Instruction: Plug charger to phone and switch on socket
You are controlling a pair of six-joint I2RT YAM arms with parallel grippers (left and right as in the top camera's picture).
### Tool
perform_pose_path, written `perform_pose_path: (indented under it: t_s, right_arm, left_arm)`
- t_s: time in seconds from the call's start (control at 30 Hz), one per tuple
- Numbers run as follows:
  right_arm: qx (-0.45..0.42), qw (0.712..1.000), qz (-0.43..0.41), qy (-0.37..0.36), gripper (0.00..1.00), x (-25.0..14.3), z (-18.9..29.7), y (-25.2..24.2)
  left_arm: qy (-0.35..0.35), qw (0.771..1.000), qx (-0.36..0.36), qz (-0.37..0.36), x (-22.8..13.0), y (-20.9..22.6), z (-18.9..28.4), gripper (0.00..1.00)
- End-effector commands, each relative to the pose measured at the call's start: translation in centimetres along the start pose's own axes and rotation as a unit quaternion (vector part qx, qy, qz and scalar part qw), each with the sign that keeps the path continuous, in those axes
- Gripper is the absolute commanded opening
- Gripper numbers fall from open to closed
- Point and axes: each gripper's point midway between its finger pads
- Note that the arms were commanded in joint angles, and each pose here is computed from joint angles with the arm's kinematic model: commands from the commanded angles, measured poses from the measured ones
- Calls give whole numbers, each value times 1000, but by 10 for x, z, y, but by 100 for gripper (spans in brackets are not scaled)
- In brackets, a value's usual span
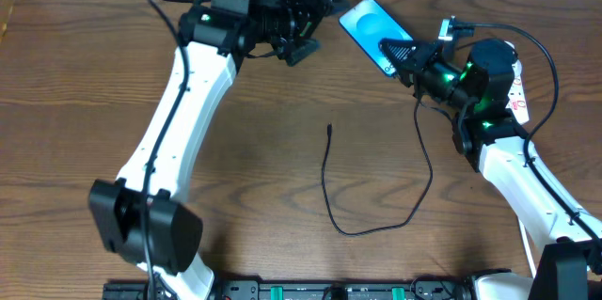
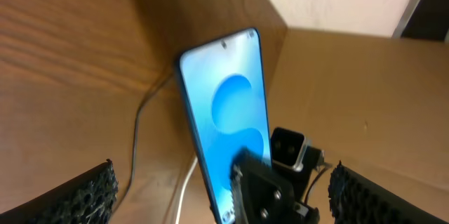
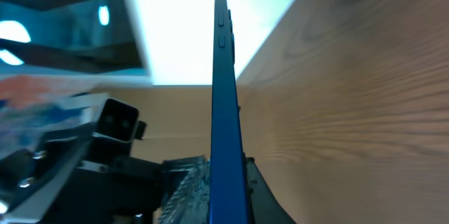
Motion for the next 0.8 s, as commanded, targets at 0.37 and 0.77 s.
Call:
perform_pose_path:
  t_s: [0.37, 0.77]
  right_arm:
    - [48, 964, -234, 115, 1, -64, -13, 48]
    - [70, 954, -271, 106, 1, -78, -23, 60]
  left_arm:
    - [-61, 996, 38, 47, 19, 11, 6, 96]
    - [-63, 989, 33, 127, 19, 11, 6, 96]
Point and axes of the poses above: each gripper's point midway between its finger pads, its own z axis back along the fingers, its own y axis along the line the jaws close on, x = y × z, and after that the axes turned 10 degrees about -z, right-handed
